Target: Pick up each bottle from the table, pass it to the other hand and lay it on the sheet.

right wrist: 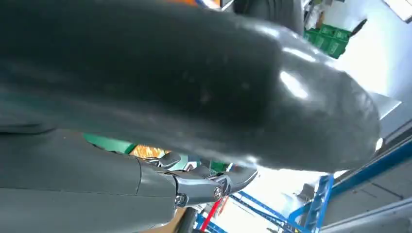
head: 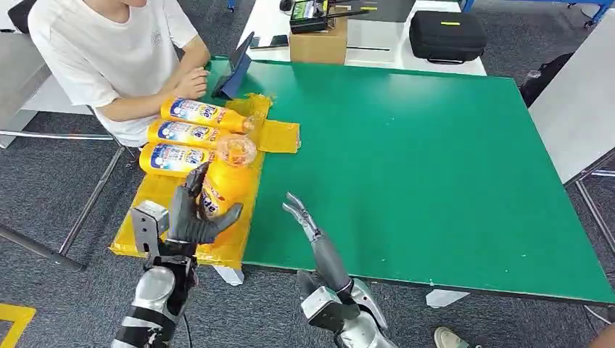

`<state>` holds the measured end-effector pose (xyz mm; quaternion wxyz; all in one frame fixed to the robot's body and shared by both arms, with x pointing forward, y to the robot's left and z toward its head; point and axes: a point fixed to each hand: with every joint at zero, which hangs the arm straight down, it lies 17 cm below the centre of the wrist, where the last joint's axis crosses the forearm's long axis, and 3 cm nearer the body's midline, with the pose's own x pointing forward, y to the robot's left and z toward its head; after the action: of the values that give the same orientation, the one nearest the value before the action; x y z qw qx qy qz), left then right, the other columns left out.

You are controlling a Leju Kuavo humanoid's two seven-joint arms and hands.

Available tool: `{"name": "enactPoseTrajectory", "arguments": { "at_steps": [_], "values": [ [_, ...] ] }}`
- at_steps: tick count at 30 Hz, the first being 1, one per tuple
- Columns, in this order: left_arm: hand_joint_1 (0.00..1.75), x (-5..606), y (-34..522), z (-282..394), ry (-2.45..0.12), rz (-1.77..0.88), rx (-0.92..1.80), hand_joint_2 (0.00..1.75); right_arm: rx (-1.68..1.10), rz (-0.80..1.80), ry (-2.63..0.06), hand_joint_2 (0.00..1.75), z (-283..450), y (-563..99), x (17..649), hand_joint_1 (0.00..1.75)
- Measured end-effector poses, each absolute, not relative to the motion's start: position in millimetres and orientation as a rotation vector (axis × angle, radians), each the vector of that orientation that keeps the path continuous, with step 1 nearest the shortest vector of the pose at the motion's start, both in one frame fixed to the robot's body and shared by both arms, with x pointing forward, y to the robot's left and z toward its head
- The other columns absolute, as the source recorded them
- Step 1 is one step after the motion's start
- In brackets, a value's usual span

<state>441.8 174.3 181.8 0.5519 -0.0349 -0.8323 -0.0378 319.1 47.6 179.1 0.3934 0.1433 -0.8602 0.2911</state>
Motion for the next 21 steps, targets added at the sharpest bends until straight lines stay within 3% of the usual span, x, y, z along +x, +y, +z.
{"name": "enactPoseTrajectory", "arguments": {
  "at_steps": [4, 13, 21],
  "values": [
    [1.75, 448.7, 189.0, 184.8, -1.994, -0.174, 0.044, 1.75, 0.367, 0.741, -2.185, 0.00, 180.4, 47.0, 318.9, 0.00],
    [1.75, 463.6, 247.3, 117.9, -1.846, -0.850, 0.496, 1.75, 0.448, 0.743, -2.180, 0.00, 181.8, 46.4, 315.0, 0.00],
    [1.75, 460.9, 255.4, 56.3, -1.682, -1.113, 0.422, 1.75, 0.506, 0.738, -2.184, 0.00, 191.2, 50.1, 318.0, 0.00]
  ]
}}
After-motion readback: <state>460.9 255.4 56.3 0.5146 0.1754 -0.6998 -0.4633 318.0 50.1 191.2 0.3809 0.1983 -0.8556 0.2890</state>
